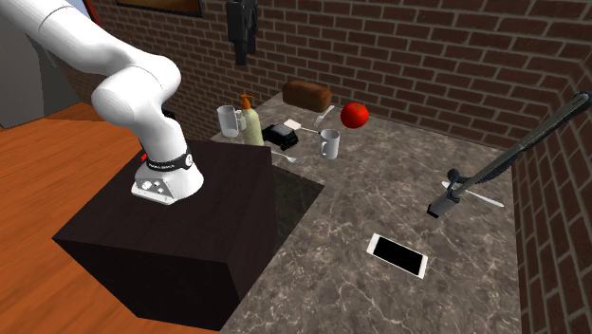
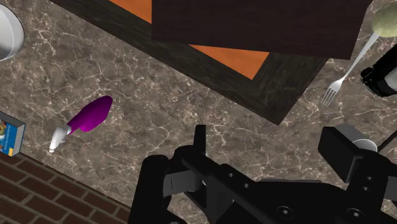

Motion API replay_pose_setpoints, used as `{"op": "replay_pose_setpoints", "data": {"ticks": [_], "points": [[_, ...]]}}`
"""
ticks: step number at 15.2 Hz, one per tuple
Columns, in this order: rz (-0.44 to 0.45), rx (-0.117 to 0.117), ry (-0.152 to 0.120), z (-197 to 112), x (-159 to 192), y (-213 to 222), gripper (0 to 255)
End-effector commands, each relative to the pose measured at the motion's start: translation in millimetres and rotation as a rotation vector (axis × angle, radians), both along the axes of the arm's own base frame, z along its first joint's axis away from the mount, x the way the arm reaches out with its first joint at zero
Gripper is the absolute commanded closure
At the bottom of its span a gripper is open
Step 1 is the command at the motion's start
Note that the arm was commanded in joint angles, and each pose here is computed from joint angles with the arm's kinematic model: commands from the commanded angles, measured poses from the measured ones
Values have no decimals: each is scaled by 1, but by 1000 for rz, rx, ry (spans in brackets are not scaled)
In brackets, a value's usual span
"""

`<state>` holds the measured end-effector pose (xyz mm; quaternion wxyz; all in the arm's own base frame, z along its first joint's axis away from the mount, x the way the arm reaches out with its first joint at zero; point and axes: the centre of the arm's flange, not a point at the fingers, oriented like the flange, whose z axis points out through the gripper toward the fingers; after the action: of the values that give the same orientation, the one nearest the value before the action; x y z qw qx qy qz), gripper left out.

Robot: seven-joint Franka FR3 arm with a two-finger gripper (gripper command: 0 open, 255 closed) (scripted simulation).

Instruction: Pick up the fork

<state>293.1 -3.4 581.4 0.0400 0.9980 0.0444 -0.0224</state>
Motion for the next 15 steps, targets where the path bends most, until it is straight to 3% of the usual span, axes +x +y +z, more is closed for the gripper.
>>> {"op": "replay_pose_setpoints", "data": {"ticks": [1, 15], "points": [[0, 0, 0, 0, 0, 0, 0], [-162, 25, -43, -156, -14, 92, 0]]}}
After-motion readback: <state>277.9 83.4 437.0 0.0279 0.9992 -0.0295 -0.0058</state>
